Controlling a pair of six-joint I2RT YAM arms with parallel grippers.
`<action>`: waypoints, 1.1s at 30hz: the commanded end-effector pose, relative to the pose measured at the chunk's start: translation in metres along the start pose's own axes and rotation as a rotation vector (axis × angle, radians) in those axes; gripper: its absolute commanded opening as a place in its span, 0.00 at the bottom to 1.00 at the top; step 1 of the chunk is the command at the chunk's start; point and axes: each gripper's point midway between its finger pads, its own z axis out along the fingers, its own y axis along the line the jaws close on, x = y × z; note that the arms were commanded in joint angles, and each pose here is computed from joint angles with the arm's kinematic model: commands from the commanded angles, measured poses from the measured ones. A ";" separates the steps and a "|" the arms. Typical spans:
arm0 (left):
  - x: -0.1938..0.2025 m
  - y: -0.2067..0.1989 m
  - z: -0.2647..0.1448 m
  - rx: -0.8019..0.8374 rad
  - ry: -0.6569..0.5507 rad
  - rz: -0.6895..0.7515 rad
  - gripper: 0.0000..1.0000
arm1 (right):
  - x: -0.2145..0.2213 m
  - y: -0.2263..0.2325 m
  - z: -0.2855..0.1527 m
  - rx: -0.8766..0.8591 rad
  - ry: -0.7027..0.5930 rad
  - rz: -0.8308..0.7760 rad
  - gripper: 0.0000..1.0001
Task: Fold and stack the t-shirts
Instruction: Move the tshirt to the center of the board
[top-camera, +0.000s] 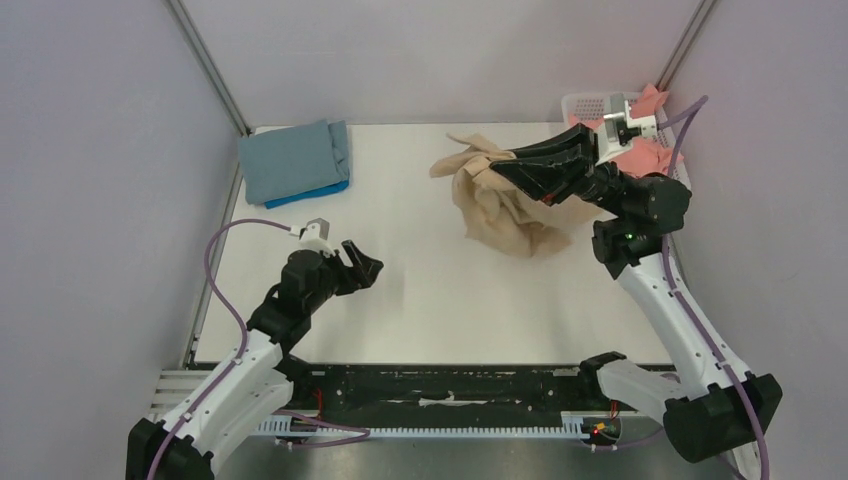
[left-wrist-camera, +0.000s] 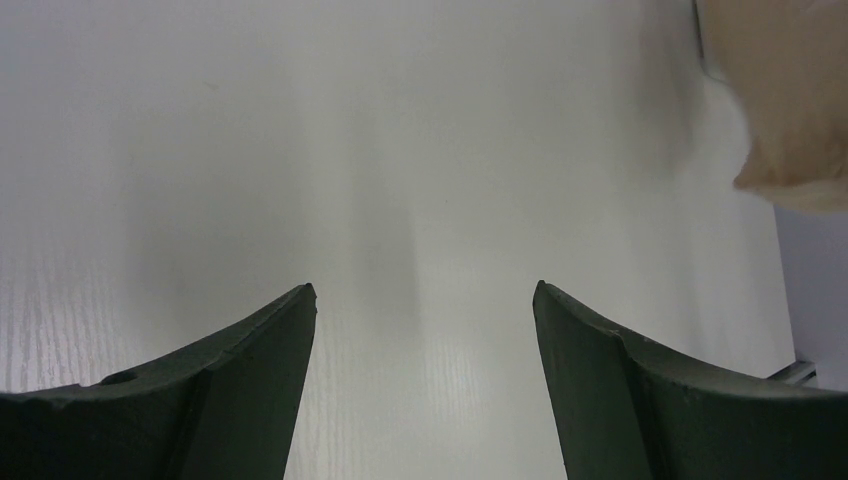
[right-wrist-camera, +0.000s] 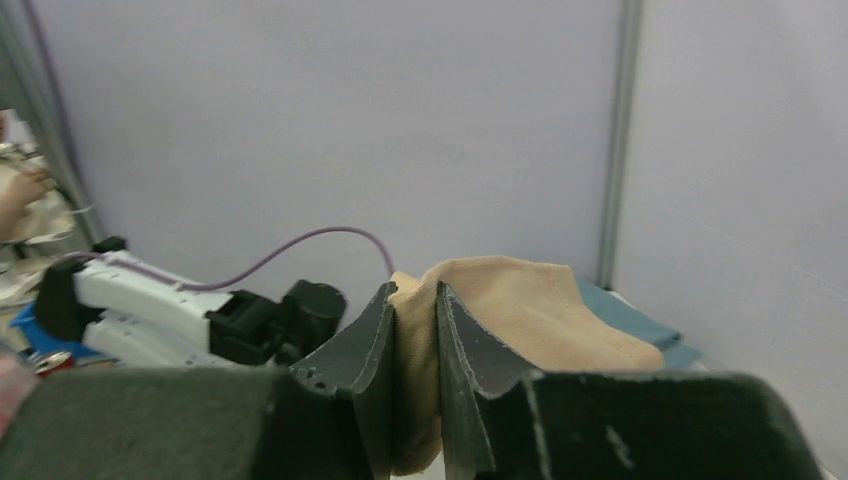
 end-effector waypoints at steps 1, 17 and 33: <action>-0.006 -0.009 -0.002 0.036 -0.022 -0.024 0.85 | -0.018 0.051 0.018 -0.238 -0.033 0.000 0.00; -0.010 -0.002 -0.007 0.003 -0.063 -0.058 0.85 | 0.129 -0.138 -0.058 0.751 0.253 0.020 0.00; 0.031 -0.010 0.007 0.056 0.117 -0.154 0.85 | 0.287 -0.121 -0.284 1.420 0.531 0.115 0.98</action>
